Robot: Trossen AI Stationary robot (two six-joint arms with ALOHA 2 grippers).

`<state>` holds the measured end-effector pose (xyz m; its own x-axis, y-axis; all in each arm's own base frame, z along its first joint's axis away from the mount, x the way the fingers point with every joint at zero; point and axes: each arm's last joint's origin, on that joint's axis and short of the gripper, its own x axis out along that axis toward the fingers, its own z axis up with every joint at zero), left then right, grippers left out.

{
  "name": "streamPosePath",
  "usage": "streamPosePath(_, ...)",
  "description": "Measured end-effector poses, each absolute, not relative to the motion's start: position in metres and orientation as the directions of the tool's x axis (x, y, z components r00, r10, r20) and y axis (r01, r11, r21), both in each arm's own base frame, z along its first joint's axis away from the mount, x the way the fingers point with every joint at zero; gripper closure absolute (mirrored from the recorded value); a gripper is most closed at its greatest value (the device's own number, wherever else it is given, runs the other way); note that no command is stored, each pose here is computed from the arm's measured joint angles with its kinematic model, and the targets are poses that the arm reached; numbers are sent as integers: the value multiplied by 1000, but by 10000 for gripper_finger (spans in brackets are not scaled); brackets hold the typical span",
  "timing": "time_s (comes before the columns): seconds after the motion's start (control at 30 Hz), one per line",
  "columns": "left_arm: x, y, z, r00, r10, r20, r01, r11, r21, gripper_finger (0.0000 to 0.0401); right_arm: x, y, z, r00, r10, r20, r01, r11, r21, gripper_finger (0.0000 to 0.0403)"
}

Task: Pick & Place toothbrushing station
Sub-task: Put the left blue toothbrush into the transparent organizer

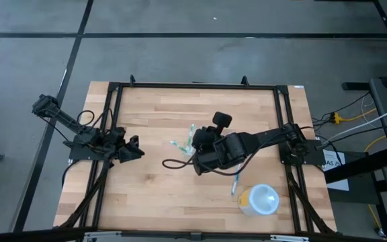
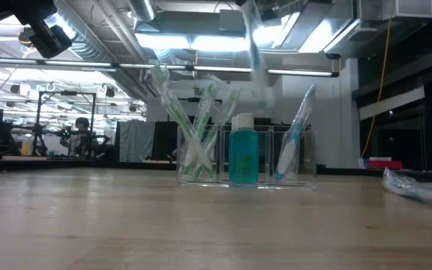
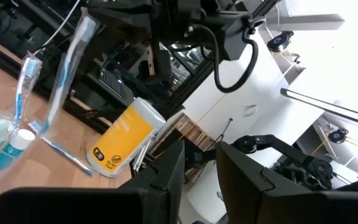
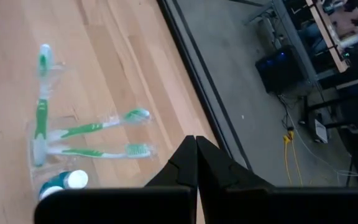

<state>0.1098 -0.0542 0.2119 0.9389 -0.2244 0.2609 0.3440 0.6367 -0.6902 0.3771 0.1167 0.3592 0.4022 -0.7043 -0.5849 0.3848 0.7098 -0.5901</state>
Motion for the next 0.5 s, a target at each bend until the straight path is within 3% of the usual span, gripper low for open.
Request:
streamPosePath(0.27, 110, -54, 212, 939, -224, 261, 344, 637, -690, 313, 373, 115, 363, 399, -711, -579, 408, 703, -583, 403)
streamPosePath(0.5, 110, -54, 213, 937, -224, 267, 349, 632, -692, 313, 375, 112, 331, 315, -718, -621, 396, 694, -601, 403)
